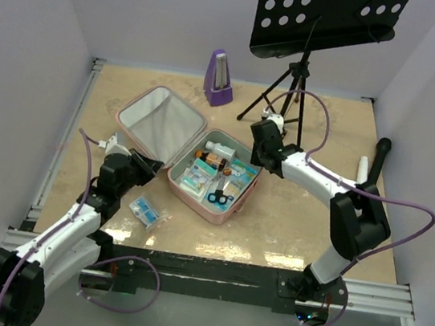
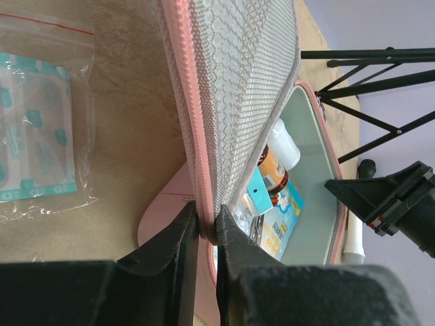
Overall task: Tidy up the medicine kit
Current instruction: Adjust the medicine box at the center of the board.
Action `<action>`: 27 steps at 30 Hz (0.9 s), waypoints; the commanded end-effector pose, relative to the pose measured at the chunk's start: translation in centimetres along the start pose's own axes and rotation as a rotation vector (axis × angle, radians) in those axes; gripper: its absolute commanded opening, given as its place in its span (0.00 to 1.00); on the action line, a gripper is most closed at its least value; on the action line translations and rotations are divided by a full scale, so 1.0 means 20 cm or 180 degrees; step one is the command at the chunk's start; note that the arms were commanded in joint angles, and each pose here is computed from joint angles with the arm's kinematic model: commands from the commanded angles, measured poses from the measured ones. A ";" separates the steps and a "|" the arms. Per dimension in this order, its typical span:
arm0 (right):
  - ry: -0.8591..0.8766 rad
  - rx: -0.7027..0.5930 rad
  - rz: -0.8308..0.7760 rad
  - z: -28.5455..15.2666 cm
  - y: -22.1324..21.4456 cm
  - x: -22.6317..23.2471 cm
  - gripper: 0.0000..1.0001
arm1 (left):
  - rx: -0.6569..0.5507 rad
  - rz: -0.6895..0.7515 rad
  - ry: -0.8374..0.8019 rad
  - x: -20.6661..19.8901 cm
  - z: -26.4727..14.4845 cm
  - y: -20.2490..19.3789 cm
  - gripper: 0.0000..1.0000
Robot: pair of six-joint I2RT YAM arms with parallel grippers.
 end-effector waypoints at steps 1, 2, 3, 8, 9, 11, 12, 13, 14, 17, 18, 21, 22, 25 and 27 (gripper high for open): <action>-0.0528 -0.0428 0.0522 0.11 0.20 -0.16 0.07 | -0.0031 -0.0033 -0.0044 -0.01 -0.03 0.00 0.00; -0.0487 -0.0443 0.0546 0.10 0.22 -0.15 0.17 | -0.0129 -0.0034 0.0018 0.01 -0.03 0.02 0.00; -0.0421 -0.0474 0.0579 0.07 0.23 -0.14 0.28 | -0.0176 -0.0034 0.0036 0.01 -0.04 0.03 0.00; -0.0134 -0.0565 0.0802 -0.08 0.30 -0.12 0.65 | -0.0317 -0.0053 0.0096 0.01 -0.05 0.07 0.00; -0.0105 -0.0574 0.0839 -0.11 0.30 -0.12 0.67 | -0.0338 -0.0054 0.0092 0.00 -0.05 0.08 0.00; -0.0046 -0.0593 0.0907 -0.17 0.31 -0.13 0.70 | -0.0352 -0.0059 0.0106 0.00 -0.04 0.08 0.00; 0.0002 -0.0585 0.0934 -0.19 0.31 -0.13 0.71 | -0.0358 -0.0057 0.0115 0.00 -0.04 0.08 0.00; 0.0059 -0.0590 0.0955 -0.23 0.31 -0.12 0.72 | -0.0363 -0.0064 0.0124 0.00 -0.04 0.09 0.00; 0.0133 -0.0556 0.0959 -0.25 0.29 -0.11 0.73 | -0.0374 -0.0069 0.0125 0.00 -0.04 0.09 0.00; 0.0346 -0.0383 0.0938 -0.30 0.18 -0.07 0.73 | -0.0406 -0.0065 0.0128 0.00 -0.04 0.10 0.00; 0.0416 -0.0315 0.0930 -0.31 0.13 -0.05 0.74 | -0.0408 -0.0064 0.0118 0.00 -0.04 0.10 0.00; 0.0623 -0.0141 0.0872 -0.35 -0.01 0.06 0.76 | -0.0392 -0.0074 0.0107 -0.01 -0.03 0.09 0.00; 0.0687 -0.0081 0.0848 -0.37 -0.05 0.11 0.77 | -0.0396 -0.0076 0.0098 -0.01 -0.03 0.10 0.00; 0.0728 0.0070 0.0827 -0.35 -0.16 0.17 0.78 | -0.0382 -0.0080 0.0094 -0.01 -0.03 0.09 0.02; 0.0682 0.0129 0.0824 -0.32 -0.20 0.16 0.78 | -0.0378 -0.0081 0.0081 -0.01 -0.03 0.09 0.03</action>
Point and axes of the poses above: each gripper's point midway between its finger pads, its own z axis out along the fingers, its own x axis along the line the jaws close on, y = z × x, the point moved 4 cm from there along -z, back along the fingers, and after that the axes turned 1 degree about -z, right-handed, at the moved point
